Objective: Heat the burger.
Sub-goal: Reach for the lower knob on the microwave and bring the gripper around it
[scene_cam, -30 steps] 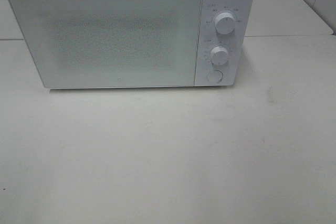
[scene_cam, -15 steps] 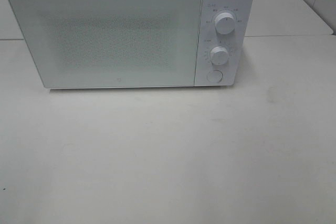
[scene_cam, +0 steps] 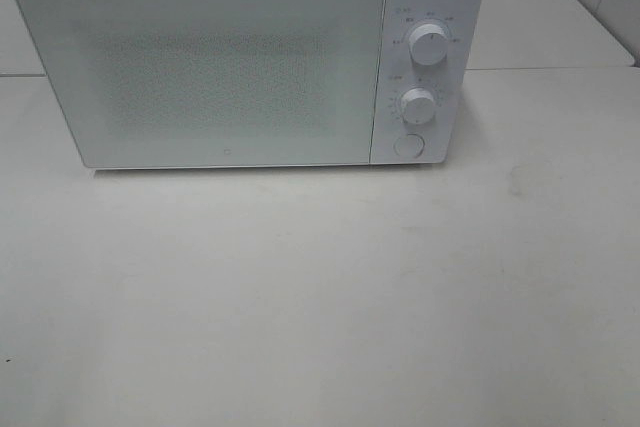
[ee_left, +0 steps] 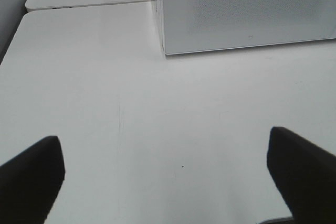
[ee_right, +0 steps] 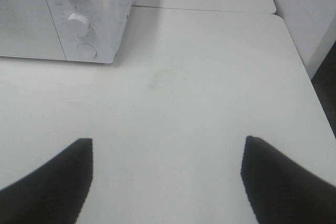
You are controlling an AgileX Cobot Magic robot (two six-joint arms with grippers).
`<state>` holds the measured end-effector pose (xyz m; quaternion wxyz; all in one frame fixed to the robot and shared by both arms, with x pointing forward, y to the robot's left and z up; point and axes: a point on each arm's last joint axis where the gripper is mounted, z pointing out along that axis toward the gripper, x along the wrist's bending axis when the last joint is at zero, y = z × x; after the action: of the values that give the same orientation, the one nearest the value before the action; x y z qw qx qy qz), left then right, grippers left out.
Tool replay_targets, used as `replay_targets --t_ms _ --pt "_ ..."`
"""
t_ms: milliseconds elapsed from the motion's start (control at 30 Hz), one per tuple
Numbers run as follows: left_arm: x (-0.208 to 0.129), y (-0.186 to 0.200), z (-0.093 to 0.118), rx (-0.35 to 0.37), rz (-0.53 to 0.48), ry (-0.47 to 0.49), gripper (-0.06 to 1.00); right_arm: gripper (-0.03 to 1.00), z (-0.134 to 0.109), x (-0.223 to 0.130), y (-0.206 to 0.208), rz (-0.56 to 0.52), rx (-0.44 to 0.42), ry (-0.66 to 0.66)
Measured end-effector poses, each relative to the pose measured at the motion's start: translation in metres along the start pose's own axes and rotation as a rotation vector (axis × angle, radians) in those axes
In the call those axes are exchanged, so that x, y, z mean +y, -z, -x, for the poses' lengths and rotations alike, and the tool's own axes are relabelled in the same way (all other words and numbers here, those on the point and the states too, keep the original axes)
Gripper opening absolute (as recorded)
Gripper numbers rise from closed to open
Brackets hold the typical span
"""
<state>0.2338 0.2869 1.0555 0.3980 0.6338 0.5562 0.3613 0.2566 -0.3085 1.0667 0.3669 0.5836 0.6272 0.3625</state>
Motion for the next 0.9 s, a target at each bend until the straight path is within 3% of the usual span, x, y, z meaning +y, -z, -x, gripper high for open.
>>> replay_targets --t_ms 233,900 --pt "0.000 0.000 0.000 0.000 0.000 0.000 0.99 0.75 -0.007 0.022 -0.031 0.009 0.022 0.025" --pt "0.000 0.000 0.000 0.000 0.000 0.000 0.99 0.75 -0.029 0.023 -0.121 0.090 0.118 0.067"
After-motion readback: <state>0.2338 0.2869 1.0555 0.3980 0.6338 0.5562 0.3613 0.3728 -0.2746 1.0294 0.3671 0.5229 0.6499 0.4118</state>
